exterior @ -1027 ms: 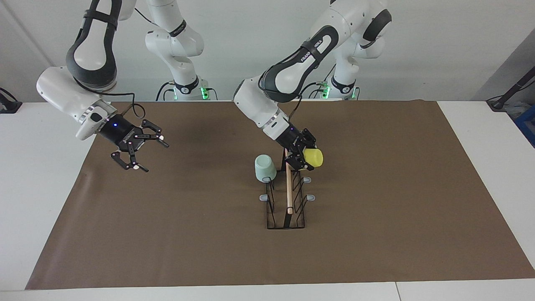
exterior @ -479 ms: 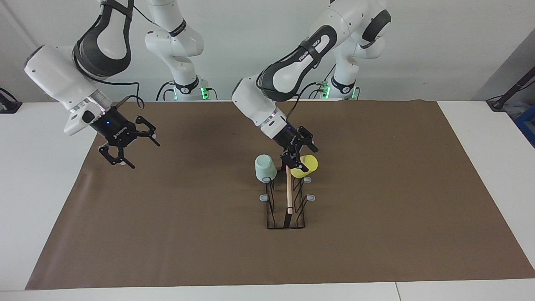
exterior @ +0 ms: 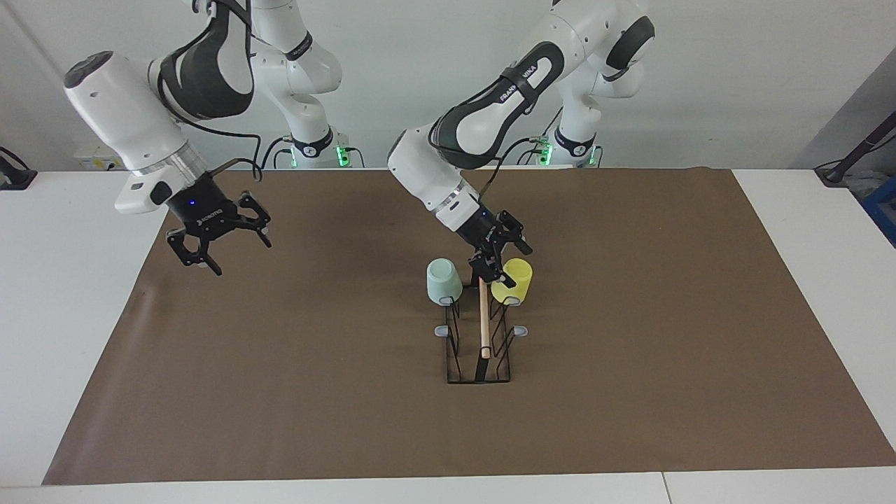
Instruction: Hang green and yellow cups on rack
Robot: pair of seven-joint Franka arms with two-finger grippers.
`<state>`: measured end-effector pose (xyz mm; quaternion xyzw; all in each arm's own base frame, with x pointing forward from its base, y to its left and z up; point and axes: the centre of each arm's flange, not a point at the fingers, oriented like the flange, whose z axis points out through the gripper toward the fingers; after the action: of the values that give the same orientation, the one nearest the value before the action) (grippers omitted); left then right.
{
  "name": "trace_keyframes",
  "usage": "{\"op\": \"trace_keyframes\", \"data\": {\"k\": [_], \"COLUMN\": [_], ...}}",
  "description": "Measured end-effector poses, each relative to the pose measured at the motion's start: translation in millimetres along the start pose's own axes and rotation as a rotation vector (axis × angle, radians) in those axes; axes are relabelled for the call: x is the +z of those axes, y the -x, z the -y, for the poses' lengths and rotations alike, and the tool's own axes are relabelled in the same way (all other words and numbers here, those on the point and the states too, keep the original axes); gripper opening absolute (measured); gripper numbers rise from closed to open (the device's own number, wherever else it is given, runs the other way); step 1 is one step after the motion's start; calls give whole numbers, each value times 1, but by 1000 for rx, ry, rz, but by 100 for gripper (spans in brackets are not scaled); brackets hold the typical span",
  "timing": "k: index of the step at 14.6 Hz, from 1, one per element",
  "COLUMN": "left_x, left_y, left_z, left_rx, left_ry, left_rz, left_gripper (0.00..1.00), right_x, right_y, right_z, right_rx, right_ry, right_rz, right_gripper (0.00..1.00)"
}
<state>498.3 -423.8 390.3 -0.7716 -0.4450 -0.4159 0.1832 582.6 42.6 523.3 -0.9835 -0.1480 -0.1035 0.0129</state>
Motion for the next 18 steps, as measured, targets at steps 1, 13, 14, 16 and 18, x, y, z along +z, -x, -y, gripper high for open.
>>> {"op": "trace_keyframes", "data": {"k": [1, 13, 14, 16, 18], "left_x": [-2, 39, 47, 65, 81], "left_y": [-3, -189, -200, -223, -254], "left_z": [-1, 19, 21, 25, 35], "left_rx": [-5, 102, 105, 122, 145], "left_ry": [2, -146, -150, -145, -105], "left_rz": [2, 315, 342, 410, 508], "left_gripper": [100, 100, 100, 100, 100], "right_x": [1, -135, -132, -127, -127], "right_y": [-1, 38, 38, 35, 35], "right_z": [12, -51, -50, -46, -46], "right_rx": [52, 473, 470, 462, 455], "right_ry": [33, 25, 25, 24, 29], "right_rz": [24, 257, 262, 271, 273], "right_gripper": [100, 100, 100, 100, 100]}}
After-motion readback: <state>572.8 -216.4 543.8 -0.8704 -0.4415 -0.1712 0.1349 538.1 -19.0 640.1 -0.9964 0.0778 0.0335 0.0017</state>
